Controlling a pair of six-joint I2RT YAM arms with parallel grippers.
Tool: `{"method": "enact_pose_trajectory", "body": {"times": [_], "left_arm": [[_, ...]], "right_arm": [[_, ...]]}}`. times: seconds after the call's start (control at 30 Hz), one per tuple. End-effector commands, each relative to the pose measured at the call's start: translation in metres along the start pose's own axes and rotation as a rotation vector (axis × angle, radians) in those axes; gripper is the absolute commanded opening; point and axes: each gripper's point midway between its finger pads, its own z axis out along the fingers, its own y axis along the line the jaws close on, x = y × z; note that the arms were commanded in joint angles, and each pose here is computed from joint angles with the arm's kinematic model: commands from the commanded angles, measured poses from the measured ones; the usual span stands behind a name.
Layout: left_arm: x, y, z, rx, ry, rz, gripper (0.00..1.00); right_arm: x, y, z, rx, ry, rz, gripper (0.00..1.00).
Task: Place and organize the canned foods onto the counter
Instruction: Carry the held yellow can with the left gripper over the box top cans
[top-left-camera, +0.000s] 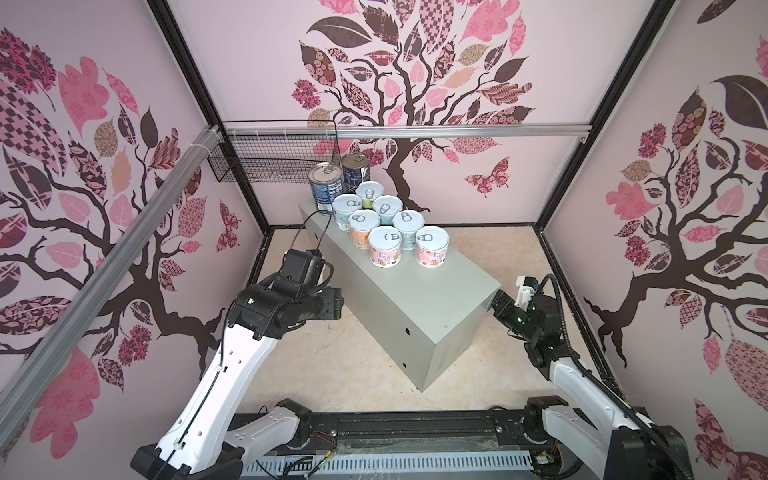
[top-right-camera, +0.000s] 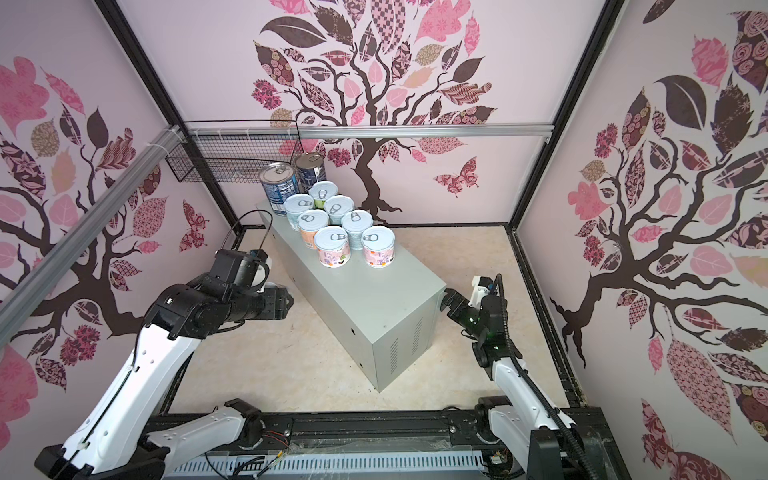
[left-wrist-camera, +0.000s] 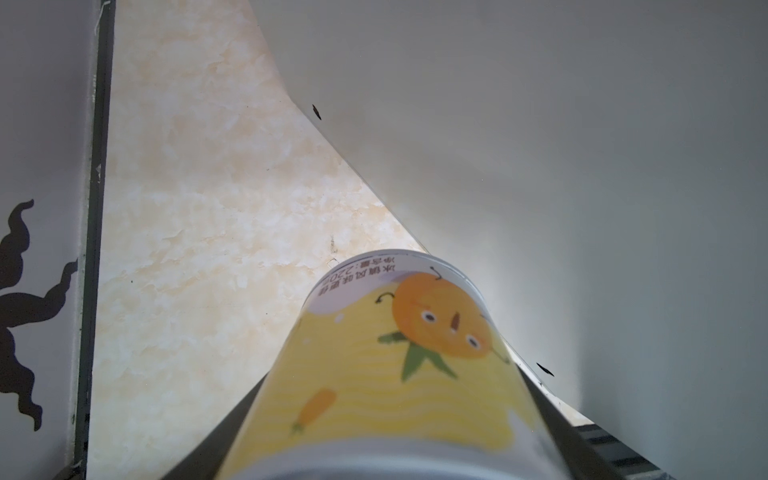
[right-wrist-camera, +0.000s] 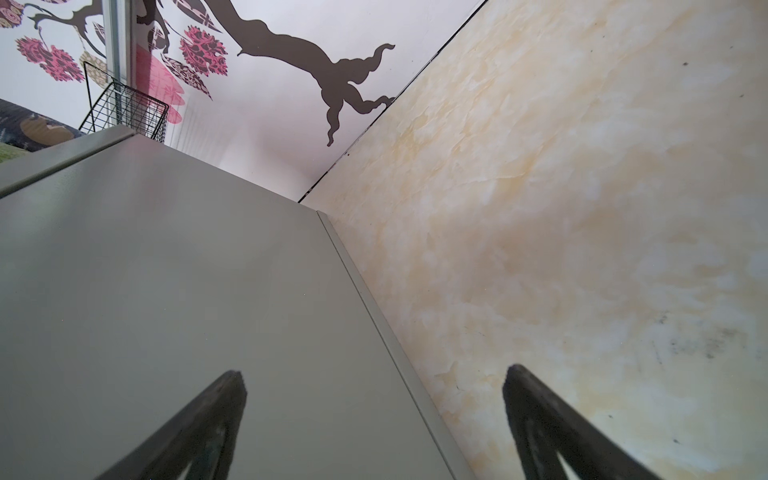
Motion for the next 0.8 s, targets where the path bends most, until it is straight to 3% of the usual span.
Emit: {"method": "enact_pose_trajectory", "body": {"times": [0.0,0.6,0.77], "left_arm": [[-0.014,-0.006,-0.029,0.008,-0.076,0.058,0.42],[-0.031,-0.068,-0.082,0.060,-0.126,0.340,0.40],[-0.043,-0.086,-0.093,0.097,-0.155,0.367,0.38]], "right_arm": [[-0.010,0.018,-0.004,-0.025,-0.006,-0.046,1.00],[-0.014,0.024,-0.015,0.000,-0.012,-0.077,1.00],[-0.016,0.026,-0.016,0.004,-0.018,-0.079,1.00]]}}
